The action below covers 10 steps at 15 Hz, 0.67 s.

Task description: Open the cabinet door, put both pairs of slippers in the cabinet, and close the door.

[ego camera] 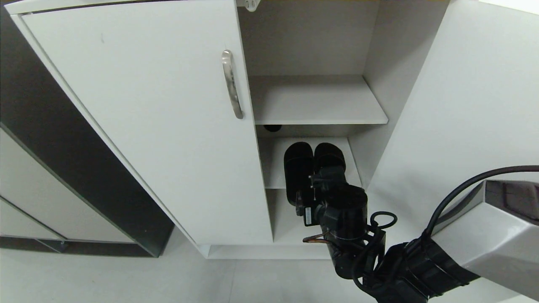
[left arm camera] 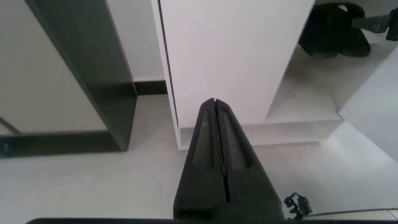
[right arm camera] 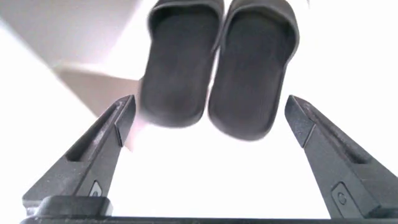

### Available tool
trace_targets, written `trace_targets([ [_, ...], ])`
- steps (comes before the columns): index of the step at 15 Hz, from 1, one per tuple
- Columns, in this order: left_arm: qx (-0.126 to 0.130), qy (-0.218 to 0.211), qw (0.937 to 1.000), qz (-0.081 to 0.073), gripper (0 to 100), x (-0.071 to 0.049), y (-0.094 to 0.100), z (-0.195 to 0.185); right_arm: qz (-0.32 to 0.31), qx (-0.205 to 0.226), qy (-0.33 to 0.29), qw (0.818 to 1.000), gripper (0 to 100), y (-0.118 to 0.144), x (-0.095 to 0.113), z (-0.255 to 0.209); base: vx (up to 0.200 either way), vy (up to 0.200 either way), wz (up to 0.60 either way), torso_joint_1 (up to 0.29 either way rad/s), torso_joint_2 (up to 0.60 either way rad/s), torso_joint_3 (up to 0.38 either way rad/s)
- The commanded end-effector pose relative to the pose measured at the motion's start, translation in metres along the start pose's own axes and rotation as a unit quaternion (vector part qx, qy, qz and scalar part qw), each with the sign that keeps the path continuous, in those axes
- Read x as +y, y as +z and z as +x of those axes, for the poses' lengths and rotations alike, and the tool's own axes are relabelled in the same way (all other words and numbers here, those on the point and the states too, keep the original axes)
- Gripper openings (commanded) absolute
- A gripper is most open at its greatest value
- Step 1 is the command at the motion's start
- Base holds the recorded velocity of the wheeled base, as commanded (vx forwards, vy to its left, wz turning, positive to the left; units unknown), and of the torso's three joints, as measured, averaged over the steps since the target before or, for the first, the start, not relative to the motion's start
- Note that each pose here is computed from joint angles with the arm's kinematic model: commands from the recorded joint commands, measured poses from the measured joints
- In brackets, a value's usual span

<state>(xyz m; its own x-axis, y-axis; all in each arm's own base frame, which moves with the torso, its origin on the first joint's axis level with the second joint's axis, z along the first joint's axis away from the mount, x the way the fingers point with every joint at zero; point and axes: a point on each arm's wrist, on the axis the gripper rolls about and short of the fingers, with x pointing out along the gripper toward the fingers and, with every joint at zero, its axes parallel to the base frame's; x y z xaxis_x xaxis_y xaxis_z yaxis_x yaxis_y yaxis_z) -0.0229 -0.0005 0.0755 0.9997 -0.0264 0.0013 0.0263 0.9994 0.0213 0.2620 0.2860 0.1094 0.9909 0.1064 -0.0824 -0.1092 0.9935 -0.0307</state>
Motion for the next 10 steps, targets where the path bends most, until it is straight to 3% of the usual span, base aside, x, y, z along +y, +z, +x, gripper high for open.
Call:
trace_targets([
  [1, 0.001, 0.0, 1.0, 0.0, 0, 0.0, 0.0, 0.0001, -0.004, -0.004, 0.0, 1.0, 100, 0.0035, -0.0002, -0.0007, -0.2, 0.0, 0.0, -0.002, 0.0, 0.007],
  [2, 0.001, 0.0, 1.0, 0.0, 0, 0.0, 0.0, 0.0001, -0.005, -0.006, 0.0, 1.0, 100, 0.005, -0.0003, -0.0009, -0.2, 0.0, 0.0, 0.007, 0.0, 0.007],
  [10, 0.001, 0.001, 1.0, -0.001, 0, 0.0, 0.0, 0.0001, 0.002, -0.014, 0.003, 1.0, 100, 0.0101, -0.0024, -0.0035, 0.0, 0.0, 0.0, 0.0, 0.0, 0.0],
])
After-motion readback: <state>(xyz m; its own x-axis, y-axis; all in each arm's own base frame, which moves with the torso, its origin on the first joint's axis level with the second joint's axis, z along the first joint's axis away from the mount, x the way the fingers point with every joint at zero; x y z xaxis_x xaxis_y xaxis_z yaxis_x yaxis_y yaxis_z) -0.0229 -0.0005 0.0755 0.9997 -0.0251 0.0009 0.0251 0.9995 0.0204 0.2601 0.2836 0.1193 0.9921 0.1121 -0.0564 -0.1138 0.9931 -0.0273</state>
